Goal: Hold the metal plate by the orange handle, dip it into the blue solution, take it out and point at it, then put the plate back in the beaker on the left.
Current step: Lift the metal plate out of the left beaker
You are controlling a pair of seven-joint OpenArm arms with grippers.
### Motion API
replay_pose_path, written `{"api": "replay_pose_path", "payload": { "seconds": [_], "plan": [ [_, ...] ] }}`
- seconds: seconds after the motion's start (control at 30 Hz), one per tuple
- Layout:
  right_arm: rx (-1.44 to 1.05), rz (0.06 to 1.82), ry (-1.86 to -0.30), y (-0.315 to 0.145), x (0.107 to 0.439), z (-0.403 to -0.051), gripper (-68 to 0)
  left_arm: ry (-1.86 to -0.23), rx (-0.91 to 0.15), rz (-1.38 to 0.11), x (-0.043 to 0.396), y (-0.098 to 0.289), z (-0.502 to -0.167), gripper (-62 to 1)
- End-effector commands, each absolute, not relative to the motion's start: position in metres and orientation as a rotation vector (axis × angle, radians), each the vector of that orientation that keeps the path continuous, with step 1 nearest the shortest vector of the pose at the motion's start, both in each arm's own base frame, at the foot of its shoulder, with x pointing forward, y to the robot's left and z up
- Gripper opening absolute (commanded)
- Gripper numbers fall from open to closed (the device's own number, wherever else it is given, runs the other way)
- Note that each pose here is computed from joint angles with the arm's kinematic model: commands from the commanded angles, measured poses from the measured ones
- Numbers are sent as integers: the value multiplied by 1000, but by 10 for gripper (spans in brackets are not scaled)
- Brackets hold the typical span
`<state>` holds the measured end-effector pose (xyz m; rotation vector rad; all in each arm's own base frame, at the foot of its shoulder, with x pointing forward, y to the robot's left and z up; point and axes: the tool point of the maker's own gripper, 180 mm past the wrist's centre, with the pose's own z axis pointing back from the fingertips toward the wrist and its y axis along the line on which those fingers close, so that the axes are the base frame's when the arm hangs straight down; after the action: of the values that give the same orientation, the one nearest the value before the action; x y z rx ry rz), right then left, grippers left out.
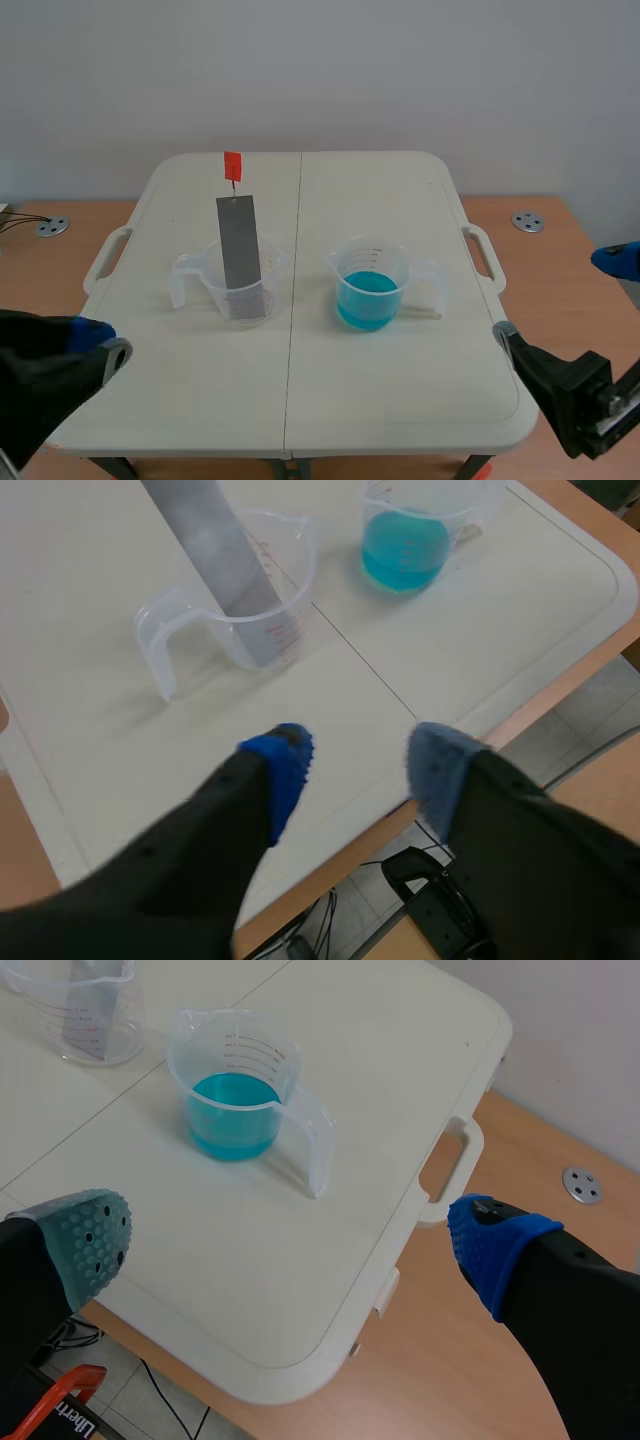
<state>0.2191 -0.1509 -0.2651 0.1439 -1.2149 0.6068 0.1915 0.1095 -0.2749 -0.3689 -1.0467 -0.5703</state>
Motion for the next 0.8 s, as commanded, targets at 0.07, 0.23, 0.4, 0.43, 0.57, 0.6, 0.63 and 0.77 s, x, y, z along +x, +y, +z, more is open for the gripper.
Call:
{"api": "replay_pose_path", "payload": {
  "seconds": [0.07, 0.23, 0.4, 0.43, 0.57, 0.6, 0.63, 0.77],
  "plan": [
    [149, 603, -1266, -148, 225, -252, -12, -1070, -393, -570, 192, 104, -268, -591],
    [149, 603, -1265, -148, 225, -252, -12, -1101, -412, -554, 195, 102, -262, -592],
    [155, 594, -1285, -147, 226, -249, -12, -1066, -397, -547, 186, 105, -271, -592],
    [156, 594, -1286, -147, 226, -249, -12, -1050, -392, -538, 182, 107, -274, -592],
    [160, 592, -1303, -147, 228, -245, -12, -948, -375, -536, 154, 113, -293, -592],
    [157, 594, -1305, -147, 230, -245, -12, -920, -365, -541, 146, 116, -298, -592],
    [154, 594, -1311, -147, 232, -243, -12, -892, -361, -540, 138, 118, -302, -592],
    [152, 582, -1338, -149, 243, -236, -12, -778, -323, -549, 105, 129, -319, -592]
  ]
}}
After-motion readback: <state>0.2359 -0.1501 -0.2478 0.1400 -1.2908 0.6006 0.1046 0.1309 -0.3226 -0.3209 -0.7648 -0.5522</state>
